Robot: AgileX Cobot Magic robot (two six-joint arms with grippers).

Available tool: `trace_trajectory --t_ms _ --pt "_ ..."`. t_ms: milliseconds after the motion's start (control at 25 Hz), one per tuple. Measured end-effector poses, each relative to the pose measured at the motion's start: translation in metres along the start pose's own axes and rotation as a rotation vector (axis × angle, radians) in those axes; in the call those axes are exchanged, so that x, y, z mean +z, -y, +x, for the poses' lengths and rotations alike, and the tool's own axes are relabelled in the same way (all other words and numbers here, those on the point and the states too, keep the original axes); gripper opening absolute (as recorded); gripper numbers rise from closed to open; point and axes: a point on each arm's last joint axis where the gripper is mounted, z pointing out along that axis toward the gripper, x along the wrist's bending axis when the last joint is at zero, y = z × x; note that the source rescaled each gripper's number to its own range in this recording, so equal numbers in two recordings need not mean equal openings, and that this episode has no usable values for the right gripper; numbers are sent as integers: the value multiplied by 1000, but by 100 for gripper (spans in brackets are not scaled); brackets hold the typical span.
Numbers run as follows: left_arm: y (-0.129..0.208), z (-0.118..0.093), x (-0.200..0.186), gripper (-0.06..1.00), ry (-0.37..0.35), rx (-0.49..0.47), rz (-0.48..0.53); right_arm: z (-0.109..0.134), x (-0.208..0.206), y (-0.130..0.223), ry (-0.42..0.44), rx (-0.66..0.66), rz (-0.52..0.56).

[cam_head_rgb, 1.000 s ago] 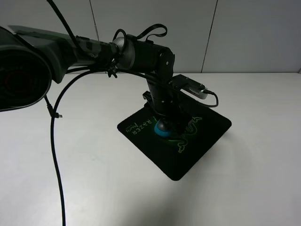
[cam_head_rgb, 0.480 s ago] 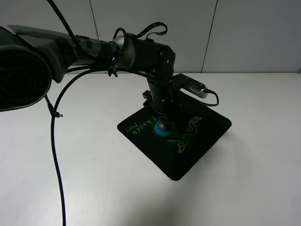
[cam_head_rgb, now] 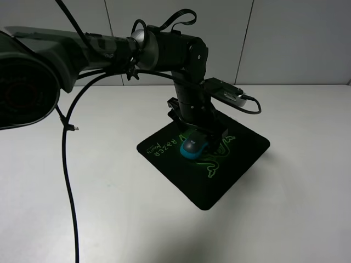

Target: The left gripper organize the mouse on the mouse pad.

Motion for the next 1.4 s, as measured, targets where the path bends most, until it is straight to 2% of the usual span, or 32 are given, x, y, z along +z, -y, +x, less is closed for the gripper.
trace_trajectory --t_ms 160,360,560,760,1080,1400 --pt "2 -1 -2 85 8 -1 35 0 0 0 0 0 0" --pt "4 -3 -7 98 32 -11 53 0 0 0 0 0 0" --pt "4 -6 -37 100 35 -6 39 0 0 0 0 0 0" --pt "15 -9 -76 100 38 7 101 0 0 0 0 0 0" --pt "28 -15 -150 100 12 0 -36 0 0 0 0 0 0" --pt "76 -17 -205 100 -47 -1 -81 0 0 0 0 0 0"
